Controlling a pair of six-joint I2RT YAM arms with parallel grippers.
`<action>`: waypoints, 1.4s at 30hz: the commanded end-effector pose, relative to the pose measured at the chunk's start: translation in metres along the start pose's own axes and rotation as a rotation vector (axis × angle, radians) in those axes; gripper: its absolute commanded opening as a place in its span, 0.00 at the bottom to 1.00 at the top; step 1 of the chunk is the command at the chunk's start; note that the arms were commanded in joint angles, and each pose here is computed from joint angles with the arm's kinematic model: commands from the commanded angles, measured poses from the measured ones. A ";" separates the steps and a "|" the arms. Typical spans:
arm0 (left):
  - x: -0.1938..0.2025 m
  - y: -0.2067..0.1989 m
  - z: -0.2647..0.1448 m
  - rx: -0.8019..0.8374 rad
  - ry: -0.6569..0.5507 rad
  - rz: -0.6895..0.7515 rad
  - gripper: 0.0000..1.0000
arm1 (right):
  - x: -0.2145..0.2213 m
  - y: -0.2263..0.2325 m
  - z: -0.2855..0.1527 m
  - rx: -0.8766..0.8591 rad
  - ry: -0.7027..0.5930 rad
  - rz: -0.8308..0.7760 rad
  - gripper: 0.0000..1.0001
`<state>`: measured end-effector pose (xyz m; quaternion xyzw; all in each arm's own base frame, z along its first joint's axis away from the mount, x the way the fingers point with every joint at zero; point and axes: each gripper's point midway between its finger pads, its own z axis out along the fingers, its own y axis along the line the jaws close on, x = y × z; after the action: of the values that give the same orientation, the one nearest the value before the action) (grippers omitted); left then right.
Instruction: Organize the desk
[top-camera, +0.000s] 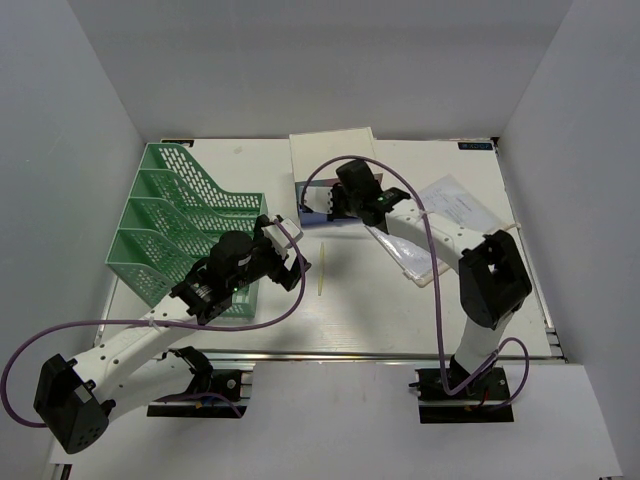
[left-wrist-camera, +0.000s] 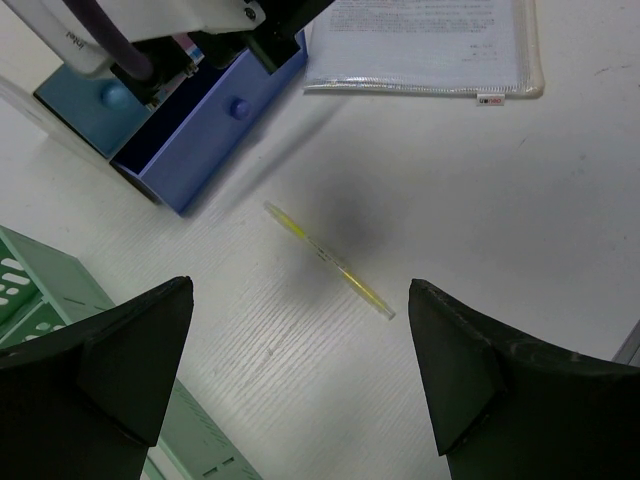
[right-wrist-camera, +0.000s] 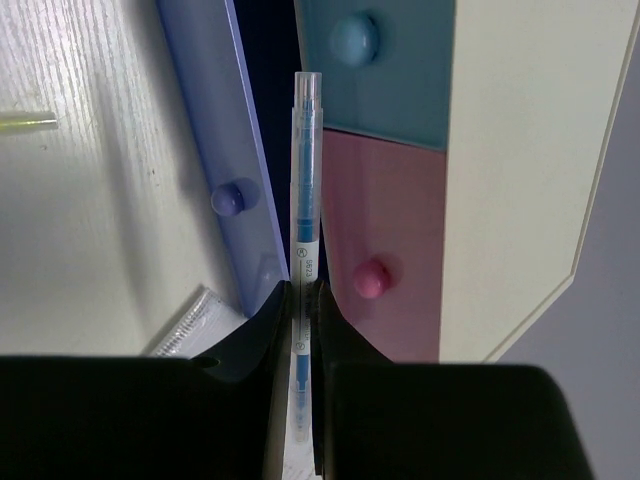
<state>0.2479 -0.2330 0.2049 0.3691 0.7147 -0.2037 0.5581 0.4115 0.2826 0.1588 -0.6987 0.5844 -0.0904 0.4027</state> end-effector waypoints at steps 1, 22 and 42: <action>0.004 -0.001 -0.001 0.007 0.002 0.005 0.98 | -0.015 -0.024 0.003 0.086 -0.042 -0.031 0.00; 0.005 -0.003 0.000 0.020 0.006 0.009 0.98 | -0.022 -0.003 0.045 0.046 -0.134 -0.170 0.00; 0.006 -0.004 0.001 0.025 0.008 0.010 0.98 | -0.013 -0.014 0.056 0.094 -0.082 -0.166 0.03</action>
<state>0.2466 -0.2349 0.2035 0.3761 0.7124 -0.2069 0.5552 0.4361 0.3143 0.1067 -0.7468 0.5117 -0.1008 0.4126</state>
